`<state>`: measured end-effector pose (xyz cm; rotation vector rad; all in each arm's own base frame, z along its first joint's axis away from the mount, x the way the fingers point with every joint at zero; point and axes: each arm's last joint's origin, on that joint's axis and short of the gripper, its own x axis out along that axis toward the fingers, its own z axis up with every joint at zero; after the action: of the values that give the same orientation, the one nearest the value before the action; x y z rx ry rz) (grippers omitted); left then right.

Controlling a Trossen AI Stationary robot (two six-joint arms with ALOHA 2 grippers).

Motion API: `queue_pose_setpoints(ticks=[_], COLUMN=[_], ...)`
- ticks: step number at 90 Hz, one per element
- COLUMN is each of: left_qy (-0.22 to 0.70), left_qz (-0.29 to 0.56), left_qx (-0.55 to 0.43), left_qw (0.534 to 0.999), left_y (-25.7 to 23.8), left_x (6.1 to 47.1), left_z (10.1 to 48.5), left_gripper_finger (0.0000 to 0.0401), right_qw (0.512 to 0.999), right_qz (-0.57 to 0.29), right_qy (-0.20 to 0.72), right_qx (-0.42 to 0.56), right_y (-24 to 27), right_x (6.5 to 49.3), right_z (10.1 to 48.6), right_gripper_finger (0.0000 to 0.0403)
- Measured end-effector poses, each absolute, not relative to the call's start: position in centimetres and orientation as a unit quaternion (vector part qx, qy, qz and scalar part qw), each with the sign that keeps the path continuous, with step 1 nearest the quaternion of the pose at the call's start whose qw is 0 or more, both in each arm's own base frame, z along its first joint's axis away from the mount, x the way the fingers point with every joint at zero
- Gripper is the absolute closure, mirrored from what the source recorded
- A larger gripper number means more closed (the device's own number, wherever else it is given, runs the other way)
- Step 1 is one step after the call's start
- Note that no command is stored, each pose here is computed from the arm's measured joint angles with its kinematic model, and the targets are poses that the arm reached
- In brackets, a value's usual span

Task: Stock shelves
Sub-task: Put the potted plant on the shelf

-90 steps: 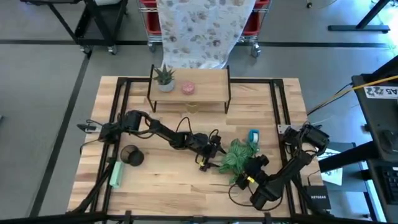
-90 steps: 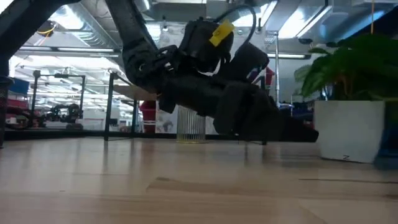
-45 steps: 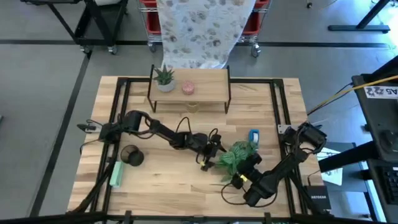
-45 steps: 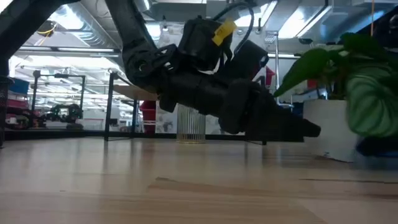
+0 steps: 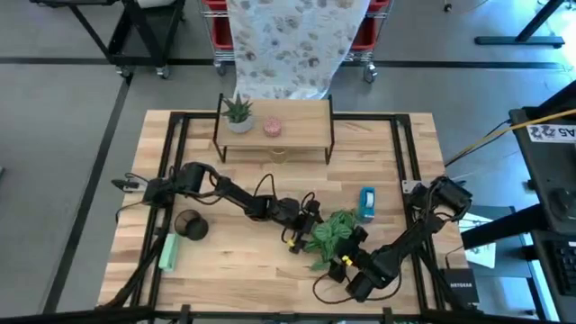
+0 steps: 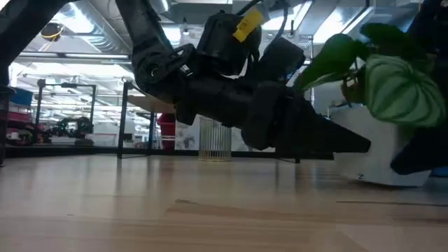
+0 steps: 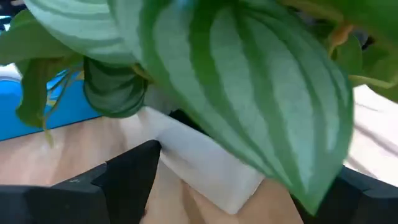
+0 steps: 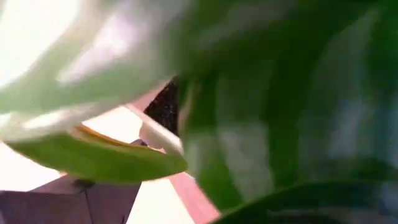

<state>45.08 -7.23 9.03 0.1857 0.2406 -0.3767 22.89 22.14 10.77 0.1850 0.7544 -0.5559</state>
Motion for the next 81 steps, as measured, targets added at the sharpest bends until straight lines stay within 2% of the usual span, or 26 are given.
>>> queue_pose_setpoints(ticks=[34,66,81], left_qy=[0.112,0.122,0.126], left_qz=[-0.263,-0.312,-0.337], left_qx=[0.087,0.08,0.044], left_qw=[0.954,0.939,0.932], left_y=[-7.5,-7.6,-7.0], left_x=[44.9,44.7,44.7], left_z=[9.1,8.9,8.9], left_gripper_finger=[0.0093,0.0093,0.0093], right_qw=[0.893,0.884,0.882], right_qz=[-0.211,-0.141,-0.149], right_qy=[0.397,0.426,0.414], right_qx=[0.023,-0.131,-0.17], right_y=[22.0,21.4,21.2], right_x=[24.0,24.8,24.8], right_z=[10.9,11.0,11.0], right_gripper_finger=[0.0052,0.0052,0.0052])
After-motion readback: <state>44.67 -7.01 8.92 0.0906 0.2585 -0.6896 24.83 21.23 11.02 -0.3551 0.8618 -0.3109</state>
